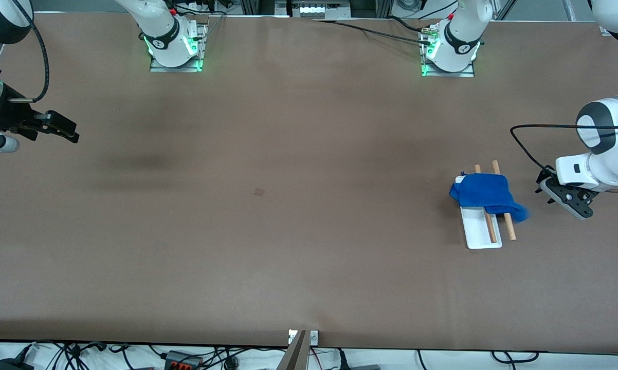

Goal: Pass towel and hang on rack
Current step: 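Lower the towel onto the dowels and open the left gripper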

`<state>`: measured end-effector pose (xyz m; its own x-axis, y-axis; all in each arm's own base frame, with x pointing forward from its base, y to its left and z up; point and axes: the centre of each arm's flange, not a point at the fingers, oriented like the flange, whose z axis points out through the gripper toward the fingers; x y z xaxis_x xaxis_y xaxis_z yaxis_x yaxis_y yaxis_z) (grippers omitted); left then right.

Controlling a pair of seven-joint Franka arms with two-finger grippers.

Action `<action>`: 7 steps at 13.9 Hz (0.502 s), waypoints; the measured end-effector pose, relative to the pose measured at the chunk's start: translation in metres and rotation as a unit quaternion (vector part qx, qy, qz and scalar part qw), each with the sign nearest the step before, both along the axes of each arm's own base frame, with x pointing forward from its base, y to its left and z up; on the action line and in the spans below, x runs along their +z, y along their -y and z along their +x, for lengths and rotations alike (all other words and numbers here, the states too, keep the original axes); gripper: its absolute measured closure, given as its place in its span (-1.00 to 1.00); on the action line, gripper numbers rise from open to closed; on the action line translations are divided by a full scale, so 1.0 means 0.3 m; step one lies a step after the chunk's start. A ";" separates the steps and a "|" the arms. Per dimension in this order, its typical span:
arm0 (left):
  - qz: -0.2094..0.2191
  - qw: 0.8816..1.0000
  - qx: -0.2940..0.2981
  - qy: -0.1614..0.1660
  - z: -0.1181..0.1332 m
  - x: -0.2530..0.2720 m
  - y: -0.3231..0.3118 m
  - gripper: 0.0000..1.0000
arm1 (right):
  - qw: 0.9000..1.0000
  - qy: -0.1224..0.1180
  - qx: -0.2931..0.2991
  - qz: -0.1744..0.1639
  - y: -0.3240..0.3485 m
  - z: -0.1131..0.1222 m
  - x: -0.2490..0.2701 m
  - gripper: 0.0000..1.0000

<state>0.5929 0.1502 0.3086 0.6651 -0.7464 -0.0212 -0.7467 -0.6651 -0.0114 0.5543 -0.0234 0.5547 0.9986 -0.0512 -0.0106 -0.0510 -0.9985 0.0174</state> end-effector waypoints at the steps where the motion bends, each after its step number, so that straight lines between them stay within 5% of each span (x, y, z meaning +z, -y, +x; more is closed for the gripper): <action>1: -0.004 1.000 -0.011 0.002 0.002 0.002 0.000 -0.26 | 1.000 -0.001 0.000 0.000 0.000 -0.002 0.008 -1.00; 5: -0.047 0.999 0.014 0.005 -0.007 0.053 -0.009 -0.99 | 1.000 -0.009 0.000 0.000 0.000 -0.017 0.039 -1.00; 7: -0.072 0.997 0.026 -0.003 -0.029 0.115 -0.014 -1.00 | 1.000 -0.008 0.000 0.001 0.000 -0.028 0.056 -1.00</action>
